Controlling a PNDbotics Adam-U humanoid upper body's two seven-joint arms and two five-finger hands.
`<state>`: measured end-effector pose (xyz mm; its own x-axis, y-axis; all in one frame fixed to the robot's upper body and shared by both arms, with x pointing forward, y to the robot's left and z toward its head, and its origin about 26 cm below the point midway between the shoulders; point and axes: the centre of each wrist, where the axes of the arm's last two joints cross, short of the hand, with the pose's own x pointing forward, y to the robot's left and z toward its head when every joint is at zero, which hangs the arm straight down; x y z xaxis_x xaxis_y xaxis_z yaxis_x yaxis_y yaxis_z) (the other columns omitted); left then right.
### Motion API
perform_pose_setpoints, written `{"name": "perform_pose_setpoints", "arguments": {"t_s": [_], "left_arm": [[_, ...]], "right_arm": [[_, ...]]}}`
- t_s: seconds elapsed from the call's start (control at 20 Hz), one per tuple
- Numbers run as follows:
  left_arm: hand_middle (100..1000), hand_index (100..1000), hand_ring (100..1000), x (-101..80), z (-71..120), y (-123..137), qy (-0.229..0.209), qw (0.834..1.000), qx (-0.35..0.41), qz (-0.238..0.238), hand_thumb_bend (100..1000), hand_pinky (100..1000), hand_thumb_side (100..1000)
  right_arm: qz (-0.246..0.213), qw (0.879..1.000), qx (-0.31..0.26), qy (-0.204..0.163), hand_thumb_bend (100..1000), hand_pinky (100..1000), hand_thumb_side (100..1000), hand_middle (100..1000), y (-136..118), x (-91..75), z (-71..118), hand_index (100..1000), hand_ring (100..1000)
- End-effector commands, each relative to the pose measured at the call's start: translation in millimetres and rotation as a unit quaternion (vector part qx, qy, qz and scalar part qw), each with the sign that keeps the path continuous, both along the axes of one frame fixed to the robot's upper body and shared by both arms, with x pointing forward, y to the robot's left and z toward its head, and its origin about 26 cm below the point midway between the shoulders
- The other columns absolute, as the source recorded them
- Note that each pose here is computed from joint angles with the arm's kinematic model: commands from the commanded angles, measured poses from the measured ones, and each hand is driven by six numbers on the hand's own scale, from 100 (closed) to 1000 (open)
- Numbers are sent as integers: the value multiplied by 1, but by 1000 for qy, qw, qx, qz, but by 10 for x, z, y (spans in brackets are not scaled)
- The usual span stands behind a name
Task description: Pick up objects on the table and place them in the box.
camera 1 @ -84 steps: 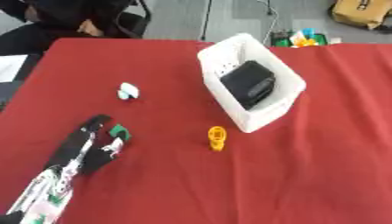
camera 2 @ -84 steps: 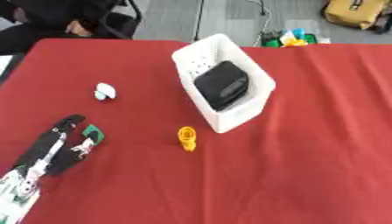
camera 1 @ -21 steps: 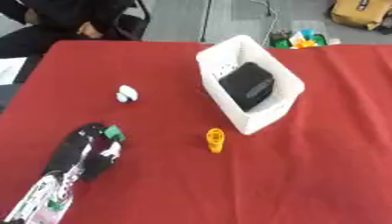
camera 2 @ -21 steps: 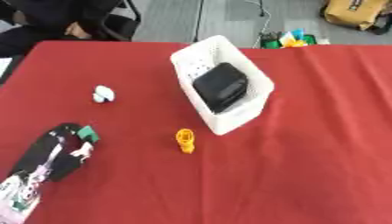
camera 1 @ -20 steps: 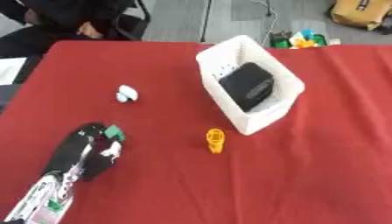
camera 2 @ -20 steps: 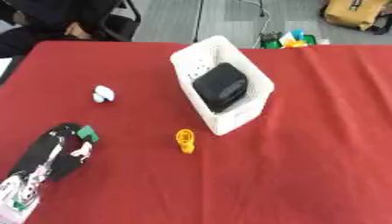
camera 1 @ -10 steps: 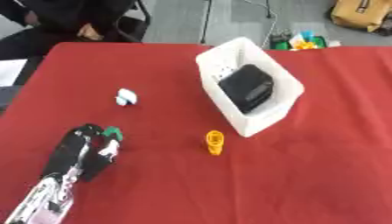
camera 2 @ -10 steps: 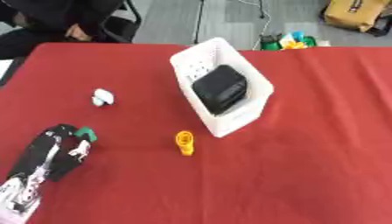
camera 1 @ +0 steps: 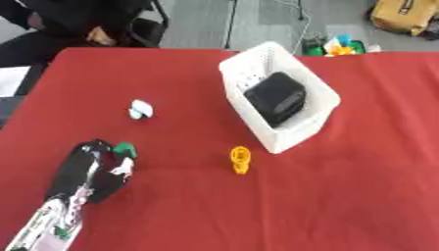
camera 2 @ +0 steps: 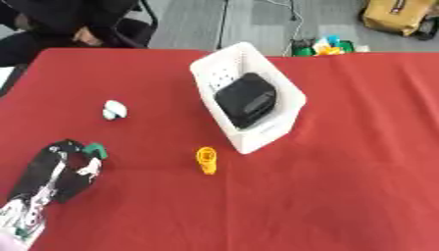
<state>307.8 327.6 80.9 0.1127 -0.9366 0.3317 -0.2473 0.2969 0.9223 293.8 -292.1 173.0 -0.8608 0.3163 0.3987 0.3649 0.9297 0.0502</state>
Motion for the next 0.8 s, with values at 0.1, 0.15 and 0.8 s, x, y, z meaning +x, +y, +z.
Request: {"name": "perform_pose_setpoints", "arguments": {"t_s": [0.1,0.15,0.8], "left_arm": [[716,627,834,-1,96,46,-26,999,23,4,100,1000,882],[715,627,832,-1,100,43,-29,999,24,4,100,1000,881],[698,623,813,-1,210,14,-63,998,24,4,100,1000,878]], "right_arm": [[3,1000,-4,-15,100,757,1000,641,4,-27,79,731,770],[3,1000,-4,-14,100,757,1000,641,4,-27,79,731,770],[3,1000,-5,-13,100,759,1000,642,2,-27,79,731,771]]}}
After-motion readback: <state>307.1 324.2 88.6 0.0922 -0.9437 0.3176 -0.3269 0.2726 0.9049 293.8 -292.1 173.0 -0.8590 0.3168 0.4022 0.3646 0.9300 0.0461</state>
